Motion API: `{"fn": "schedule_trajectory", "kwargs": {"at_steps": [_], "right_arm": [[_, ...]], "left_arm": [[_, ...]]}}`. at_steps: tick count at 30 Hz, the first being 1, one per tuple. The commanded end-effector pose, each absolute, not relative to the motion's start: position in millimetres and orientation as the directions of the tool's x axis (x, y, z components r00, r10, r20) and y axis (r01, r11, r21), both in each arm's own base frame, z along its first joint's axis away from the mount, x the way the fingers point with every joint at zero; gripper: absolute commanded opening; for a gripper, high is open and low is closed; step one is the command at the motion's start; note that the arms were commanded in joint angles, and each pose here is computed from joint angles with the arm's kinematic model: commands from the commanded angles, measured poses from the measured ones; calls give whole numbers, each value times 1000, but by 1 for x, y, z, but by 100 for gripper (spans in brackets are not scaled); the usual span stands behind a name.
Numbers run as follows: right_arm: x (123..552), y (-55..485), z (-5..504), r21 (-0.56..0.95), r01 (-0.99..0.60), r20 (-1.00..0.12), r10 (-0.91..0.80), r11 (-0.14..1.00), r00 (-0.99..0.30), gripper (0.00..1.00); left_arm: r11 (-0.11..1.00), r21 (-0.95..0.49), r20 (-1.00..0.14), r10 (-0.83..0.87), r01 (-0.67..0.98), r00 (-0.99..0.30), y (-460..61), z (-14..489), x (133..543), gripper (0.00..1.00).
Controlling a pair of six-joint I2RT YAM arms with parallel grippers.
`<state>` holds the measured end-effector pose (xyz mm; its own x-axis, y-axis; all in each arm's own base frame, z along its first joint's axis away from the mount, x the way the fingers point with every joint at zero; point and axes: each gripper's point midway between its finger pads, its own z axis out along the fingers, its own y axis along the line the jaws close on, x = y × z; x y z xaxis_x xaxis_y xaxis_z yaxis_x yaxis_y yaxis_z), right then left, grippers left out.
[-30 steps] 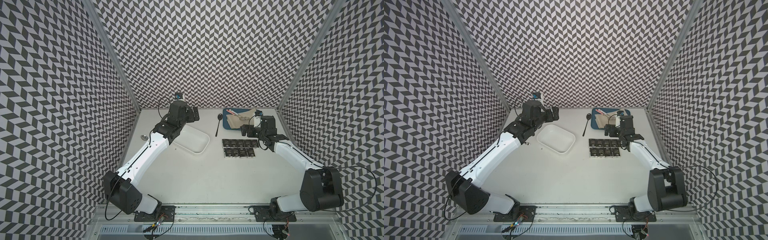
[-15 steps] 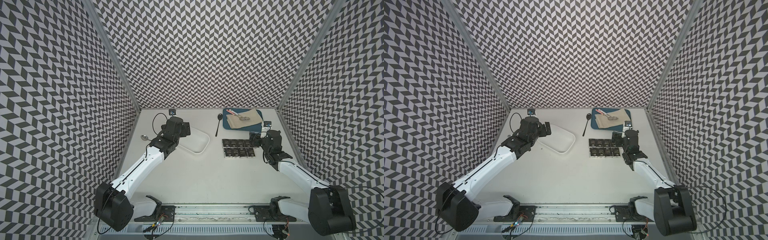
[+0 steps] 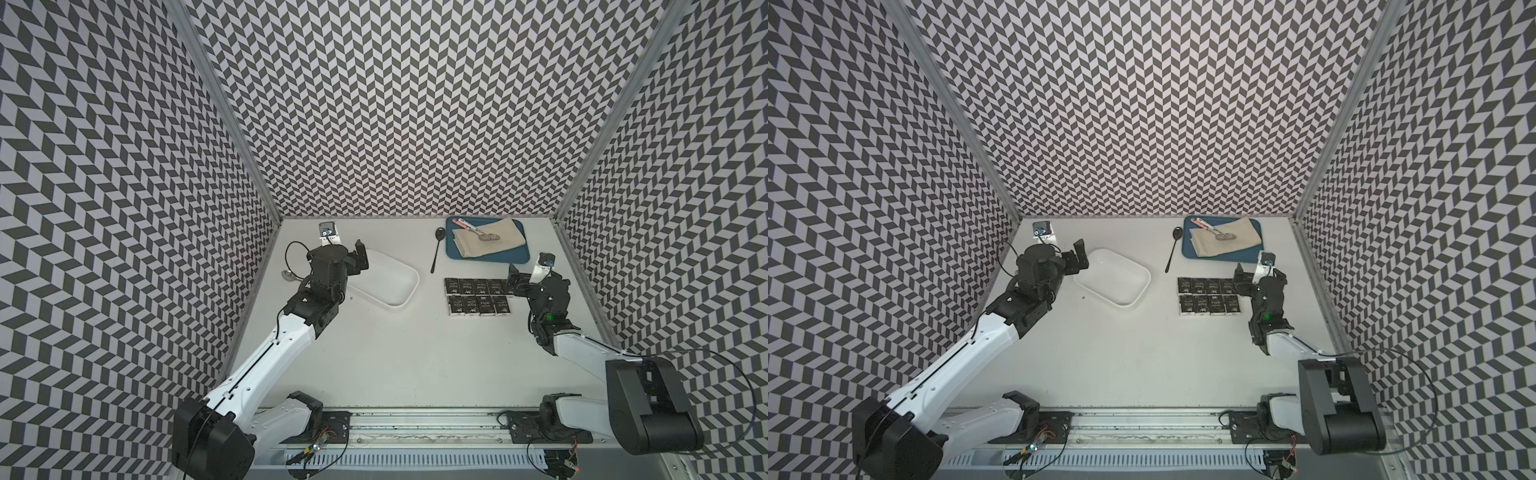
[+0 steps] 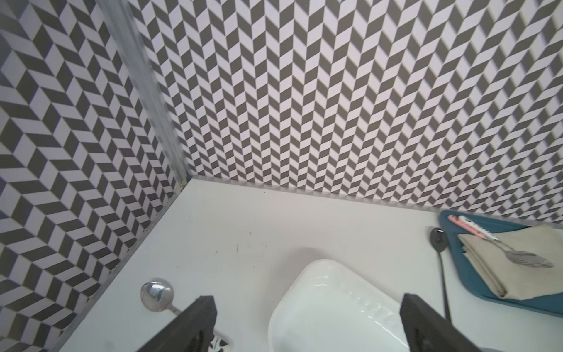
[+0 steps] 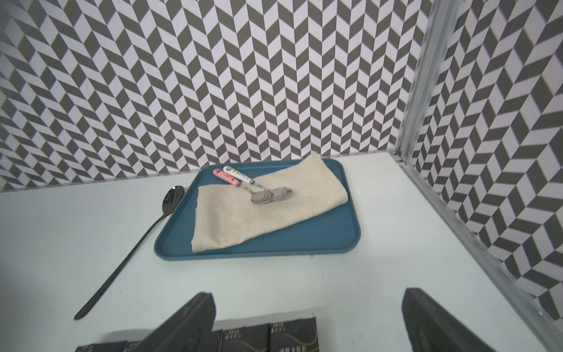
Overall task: Take the pocket tissues out of the storage box
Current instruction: Reset both arms
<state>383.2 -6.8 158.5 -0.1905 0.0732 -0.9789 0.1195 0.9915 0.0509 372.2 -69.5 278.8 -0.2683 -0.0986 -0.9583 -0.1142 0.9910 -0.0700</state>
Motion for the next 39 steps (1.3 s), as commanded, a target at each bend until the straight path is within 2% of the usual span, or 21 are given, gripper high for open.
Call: {"fn": "schedule_trajectory", "kwargs": {"at_steps": [1, 7, 10, 16, 19, 24, 39], "right_arm": [[381, -8, 179, 78, 108, -996, 83, 991, -42, 99], [369, -14, 184, 82, 128, -996, 76, 988, 54, 99], [362, -14, 163, 81, 127, -997, 78, 989, 23, 99], [371, -19, 156, 88, 160, -996, 84, 983, 30, 99], [372, -19, 153, 85, 162, -996, 85, 983, 9, 99], [380, -18, 155, 81, 159, -996, 83, 984, -9, 99], [379, -17, 156, 81, 155, -997, 82, 985, -1, 99]], "left_arm": [[991, -53, -980, -75, -120, -187, -50, 281, 370, 99], [990, -37, -987, -58, -135, -151, -33, 267, 364, 99], [989, -25, -989, -46, -145, -142, -28, 268, 363, 99], [986, 25, -994, 7, -167, -110, -8, 260, 368, 99], [985, 48, -994, 31, -167, -101, 0, 237, 369, 99], [985, -4, -1000, -7, -174, -18, 12, 204, 355, 99], [998, 14, -999, 17, -68, 37, -2, 177, 347, 99]]}}
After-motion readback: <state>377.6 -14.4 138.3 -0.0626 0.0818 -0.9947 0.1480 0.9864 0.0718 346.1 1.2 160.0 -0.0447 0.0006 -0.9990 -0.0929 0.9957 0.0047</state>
